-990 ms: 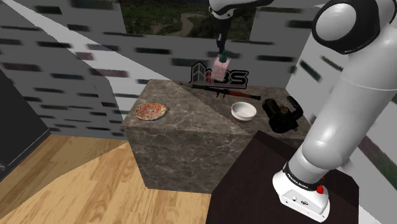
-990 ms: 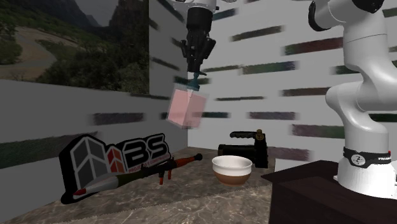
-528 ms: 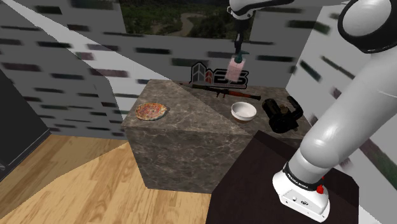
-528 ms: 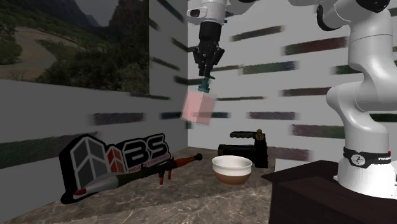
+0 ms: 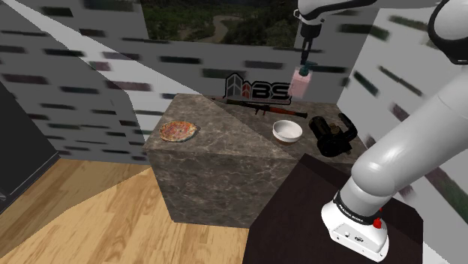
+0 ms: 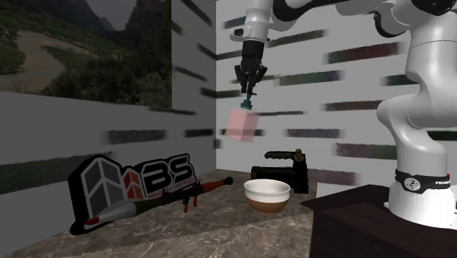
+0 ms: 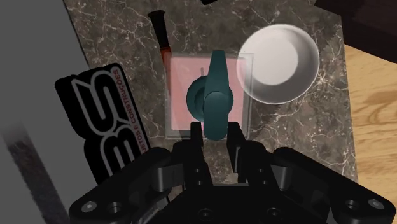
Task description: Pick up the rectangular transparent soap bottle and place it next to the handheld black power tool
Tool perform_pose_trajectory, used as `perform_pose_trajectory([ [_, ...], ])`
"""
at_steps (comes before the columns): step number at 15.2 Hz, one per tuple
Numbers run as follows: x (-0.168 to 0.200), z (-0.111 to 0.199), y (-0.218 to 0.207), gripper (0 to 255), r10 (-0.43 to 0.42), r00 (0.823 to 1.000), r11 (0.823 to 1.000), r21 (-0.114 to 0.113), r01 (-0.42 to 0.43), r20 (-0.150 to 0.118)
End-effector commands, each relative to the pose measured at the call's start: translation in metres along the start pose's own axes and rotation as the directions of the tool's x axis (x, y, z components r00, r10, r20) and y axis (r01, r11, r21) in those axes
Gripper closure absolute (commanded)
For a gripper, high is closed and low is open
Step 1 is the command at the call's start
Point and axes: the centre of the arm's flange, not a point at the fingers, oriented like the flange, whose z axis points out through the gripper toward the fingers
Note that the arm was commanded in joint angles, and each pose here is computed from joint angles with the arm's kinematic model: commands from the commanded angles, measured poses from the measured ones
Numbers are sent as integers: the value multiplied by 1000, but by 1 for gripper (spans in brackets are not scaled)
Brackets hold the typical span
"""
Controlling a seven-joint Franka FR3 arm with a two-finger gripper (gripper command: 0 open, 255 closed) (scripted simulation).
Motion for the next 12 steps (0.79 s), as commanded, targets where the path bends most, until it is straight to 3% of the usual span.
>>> perform_pose_trajectory([
  [1, -27, 3, 9, 255, -1, 1000, 1000, 0, 1, -1],
  [12, -165, 18, 52, 255, -1, 1000, 1000, 0, 1, -1],
])
